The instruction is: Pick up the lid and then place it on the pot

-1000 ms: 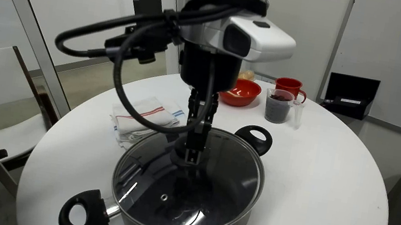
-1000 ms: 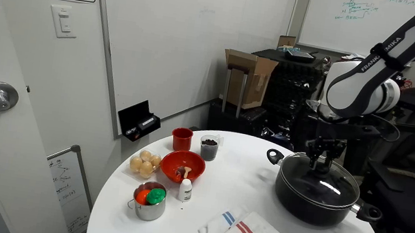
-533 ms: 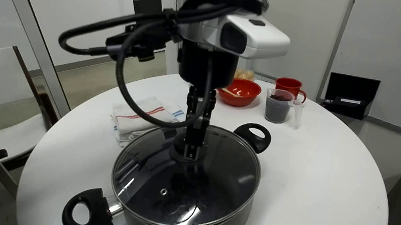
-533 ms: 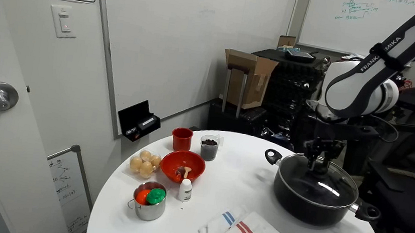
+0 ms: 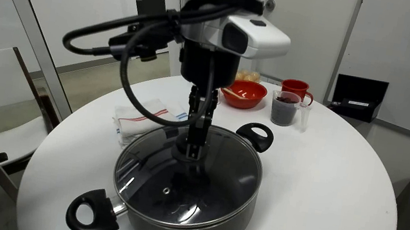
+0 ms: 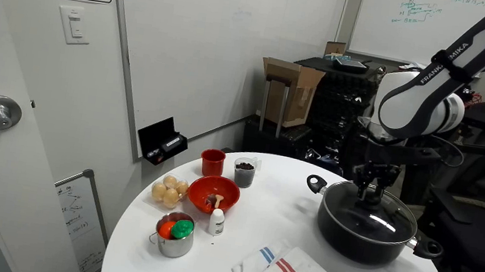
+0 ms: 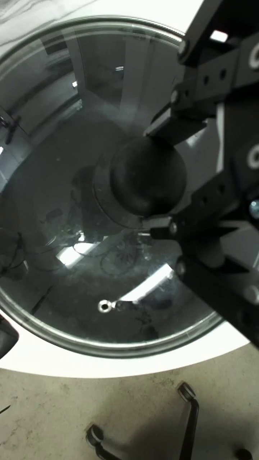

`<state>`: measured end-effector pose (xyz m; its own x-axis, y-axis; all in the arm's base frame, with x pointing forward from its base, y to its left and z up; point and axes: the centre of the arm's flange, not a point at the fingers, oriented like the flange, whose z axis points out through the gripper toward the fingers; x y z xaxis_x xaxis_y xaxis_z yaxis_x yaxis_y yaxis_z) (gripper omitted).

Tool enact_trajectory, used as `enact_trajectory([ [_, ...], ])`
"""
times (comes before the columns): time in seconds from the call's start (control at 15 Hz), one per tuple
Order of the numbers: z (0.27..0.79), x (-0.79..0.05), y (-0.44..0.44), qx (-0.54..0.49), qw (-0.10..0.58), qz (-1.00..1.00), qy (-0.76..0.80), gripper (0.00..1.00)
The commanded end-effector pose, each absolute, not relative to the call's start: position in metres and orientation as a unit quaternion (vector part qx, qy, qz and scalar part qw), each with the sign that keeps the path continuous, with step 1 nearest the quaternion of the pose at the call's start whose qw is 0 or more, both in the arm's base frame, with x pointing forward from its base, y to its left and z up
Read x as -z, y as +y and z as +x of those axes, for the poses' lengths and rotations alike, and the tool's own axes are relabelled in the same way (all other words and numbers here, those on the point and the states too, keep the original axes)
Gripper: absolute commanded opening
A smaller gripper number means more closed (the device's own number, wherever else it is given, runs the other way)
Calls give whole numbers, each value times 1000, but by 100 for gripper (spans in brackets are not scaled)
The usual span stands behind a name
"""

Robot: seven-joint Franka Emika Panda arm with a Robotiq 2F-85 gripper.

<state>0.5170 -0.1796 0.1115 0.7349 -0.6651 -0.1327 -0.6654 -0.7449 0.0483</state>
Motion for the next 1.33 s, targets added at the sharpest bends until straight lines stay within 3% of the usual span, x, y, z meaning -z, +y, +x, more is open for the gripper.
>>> enact_trajectory([
  [0.0,518,-121,-173,-58,14,-932,357,83],
  [0.13,519,-123,-172,-56,15,-933,356,97],
  [0.2,520,-124,-171,-55,15,-933,356,99],
  [1.27,527,-127,-171,-56,9,-935,351,100],
])
